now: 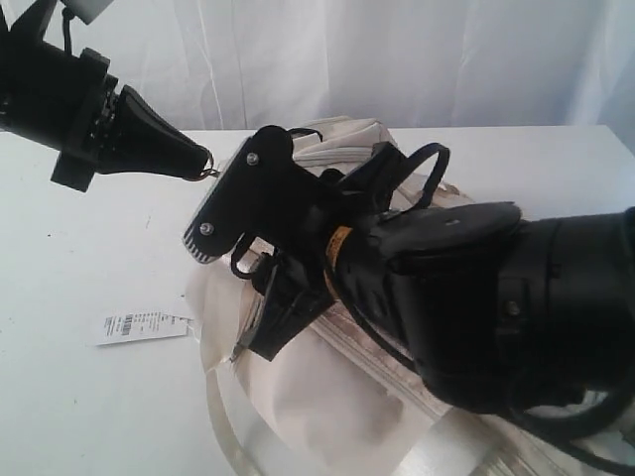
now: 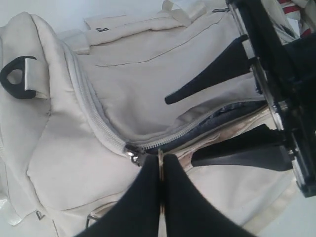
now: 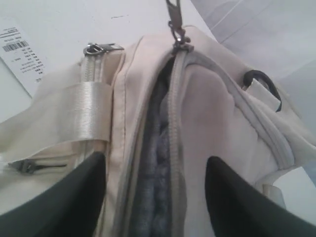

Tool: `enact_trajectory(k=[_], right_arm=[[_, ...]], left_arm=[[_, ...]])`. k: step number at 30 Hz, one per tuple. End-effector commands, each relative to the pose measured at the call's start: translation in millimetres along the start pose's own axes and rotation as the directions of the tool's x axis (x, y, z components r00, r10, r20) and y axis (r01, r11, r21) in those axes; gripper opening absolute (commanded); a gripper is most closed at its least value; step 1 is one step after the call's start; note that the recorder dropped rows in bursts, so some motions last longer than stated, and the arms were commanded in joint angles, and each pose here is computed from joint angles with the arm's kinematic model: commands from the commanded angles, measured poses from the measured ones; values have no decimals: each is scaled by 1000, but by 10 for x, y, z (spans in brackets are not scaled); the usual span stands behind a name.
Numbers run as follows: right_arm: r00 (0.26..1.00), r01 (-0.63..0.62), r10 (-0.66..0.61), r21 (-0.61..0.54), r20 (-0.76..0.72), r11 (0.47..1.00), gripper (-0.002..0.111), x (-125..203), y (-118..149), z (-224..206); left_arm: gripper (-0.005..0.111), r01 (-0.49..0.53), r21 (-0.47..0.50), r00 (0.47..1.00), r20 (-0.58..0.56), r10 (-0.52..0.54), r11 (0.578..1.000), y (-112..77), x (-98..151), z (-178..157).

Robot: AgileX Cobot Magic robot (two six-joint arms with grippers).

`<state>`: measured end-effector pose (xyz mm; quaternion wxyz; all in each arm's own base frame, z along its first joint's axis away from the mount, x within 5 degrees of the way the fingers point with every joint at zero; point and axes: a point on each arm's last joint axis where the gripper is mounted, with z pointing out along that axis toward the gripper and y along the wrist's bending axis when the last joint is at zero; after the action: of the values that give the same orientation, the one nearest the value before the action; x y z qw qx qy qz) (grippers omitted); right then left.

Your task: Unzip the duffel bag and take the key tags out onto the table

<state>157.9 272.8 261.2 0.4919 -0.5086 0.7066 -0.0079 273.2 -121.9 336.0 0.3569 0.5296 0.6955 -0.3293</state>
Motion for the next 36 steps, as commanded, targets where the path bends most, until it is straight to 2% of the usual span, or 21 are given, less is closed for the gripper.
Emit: enact_trajectory(k=[1, 2, 6, 7, 12, 15, 17, 24, 32, 36], right_arm=[[998, -54, 54, 18, -16, 998, 47, -11, 17, 99], [997, -67, 68, 17, -20, 998, 41, -4, 26, 112], [988, -148, 147, -11, -47, 989, 4, 29, 78, 143], [983, -174, 172, -24, -58, 984, 0, 37, 94, 147], [976, -217, 213, -155, -43, 964, 0, 36, 236, 139], [970, -243, 237, -220, -50, 945, 0, 78, 317, 136], [962, -272, 260, -231, -83, 934, 0, 145, 362, 133], [972, -223, 192, -265, -138, 938, 0, 357, 569, 70], [978, -185, 144, -318, -148, 930, 0, 429, 770, -50], [978, -182, 140, -300, -157, 936, 0, 421, 793, -106]], left_arm=[[0, 5, 41, 1000, 30, -6, 999, -60, -29, 10], [0, 2, 41, 1000, 30, -4, 999, -60, -29, 10], [0, -10, 14, 999, 52, 10, 1000, -36, -49, 10], [0, -17, 2, 998, 55, 16, 1000, -19, -48, 15], [0, 14, -54, 996, 85, -9, 998, 73, -52, 45], [0, 49, -44, 994, 103, -44, 998, 146, -16, 112], [0, 65, -33, 993, 101, -62, 997, 187, 19, 157], [0, 109, 5, 988, 113, -109, 994, 301, 109, 286], [0, 115, 45, 985, 123, -120, 992, 325, 142, 340], [0, 98, 71, 986, 130, -107, 993, 306, 92, 317]])
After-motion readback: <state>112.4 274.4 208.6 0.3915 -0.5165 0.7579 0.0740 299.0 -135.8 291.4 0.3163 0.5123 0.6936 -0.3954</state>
